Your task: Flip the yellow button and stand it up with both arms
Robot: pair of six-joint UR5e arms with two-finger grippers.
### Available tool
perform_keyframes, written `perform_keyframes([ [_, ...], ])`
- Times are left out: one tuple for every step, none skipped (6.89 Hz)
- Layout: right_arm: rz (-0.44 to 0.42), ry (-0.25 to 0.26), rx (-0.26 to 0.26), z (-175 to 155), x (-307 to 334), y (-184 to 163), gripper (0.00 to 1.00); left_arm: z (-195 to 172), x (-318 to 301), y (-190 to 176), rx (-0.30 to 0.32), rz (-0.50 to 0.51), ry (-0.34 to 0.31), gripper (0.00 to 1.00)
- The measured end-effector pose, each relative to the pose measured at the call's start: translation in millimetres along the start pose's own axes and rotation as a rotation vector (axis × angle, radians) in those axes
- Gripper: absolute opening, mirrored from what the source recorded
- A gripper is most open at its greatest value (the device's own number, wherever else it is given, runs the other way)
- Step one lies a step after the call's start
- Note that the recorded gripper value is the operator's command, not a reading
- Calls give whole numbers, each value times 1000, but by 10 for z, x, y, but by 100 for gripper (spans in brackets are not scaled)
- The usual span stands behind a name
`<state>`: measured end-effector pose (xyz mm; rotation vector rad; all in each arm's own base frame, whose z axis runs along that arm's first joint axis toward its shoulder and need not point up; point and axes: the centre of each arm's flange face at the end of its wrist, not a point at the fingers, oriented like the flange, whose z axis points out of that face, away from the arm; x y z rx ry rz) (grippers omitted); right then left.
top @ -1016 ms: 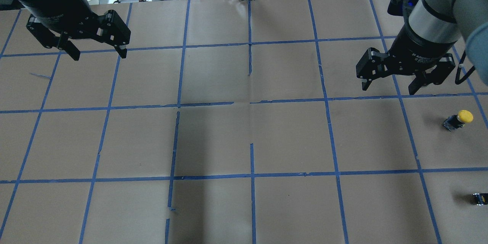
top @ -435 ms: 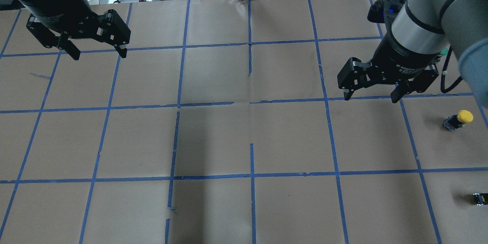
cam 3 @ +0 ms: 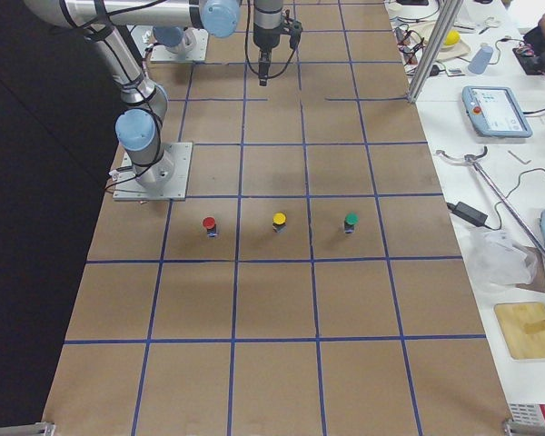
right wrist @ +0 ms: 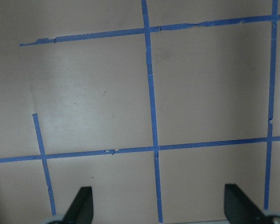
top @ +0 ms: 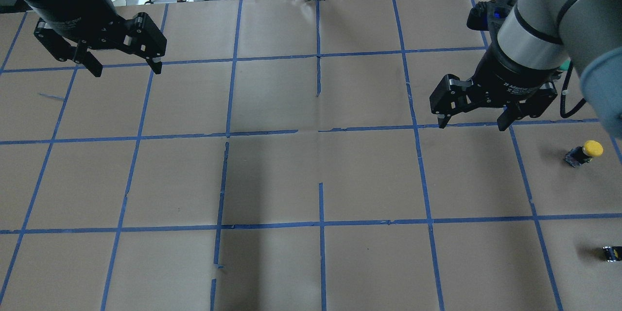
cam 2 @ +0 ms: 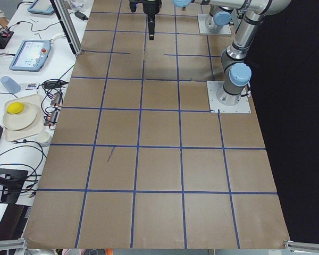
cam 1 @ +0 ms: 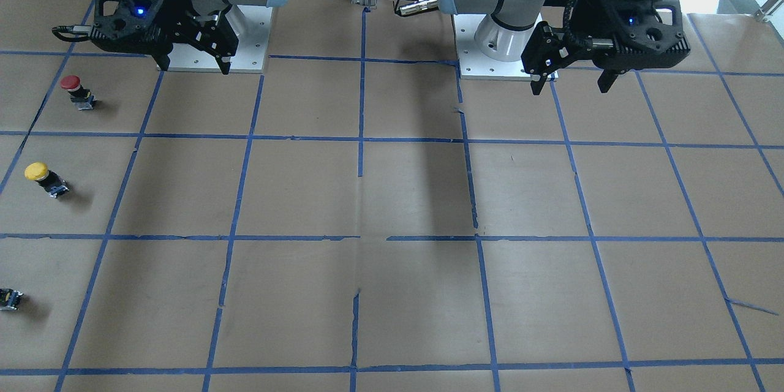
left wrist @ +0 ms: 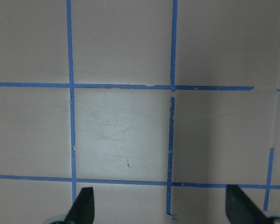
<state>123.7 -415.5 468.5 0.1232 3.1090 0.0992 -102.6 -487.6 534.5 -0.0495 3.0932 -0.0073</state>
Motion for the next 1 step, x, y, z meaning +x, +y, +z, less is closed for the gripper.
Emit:
perform_keyframes([
  [0,1,-7,40,7,3,100,0,0,-3,1,0,0,100],
])
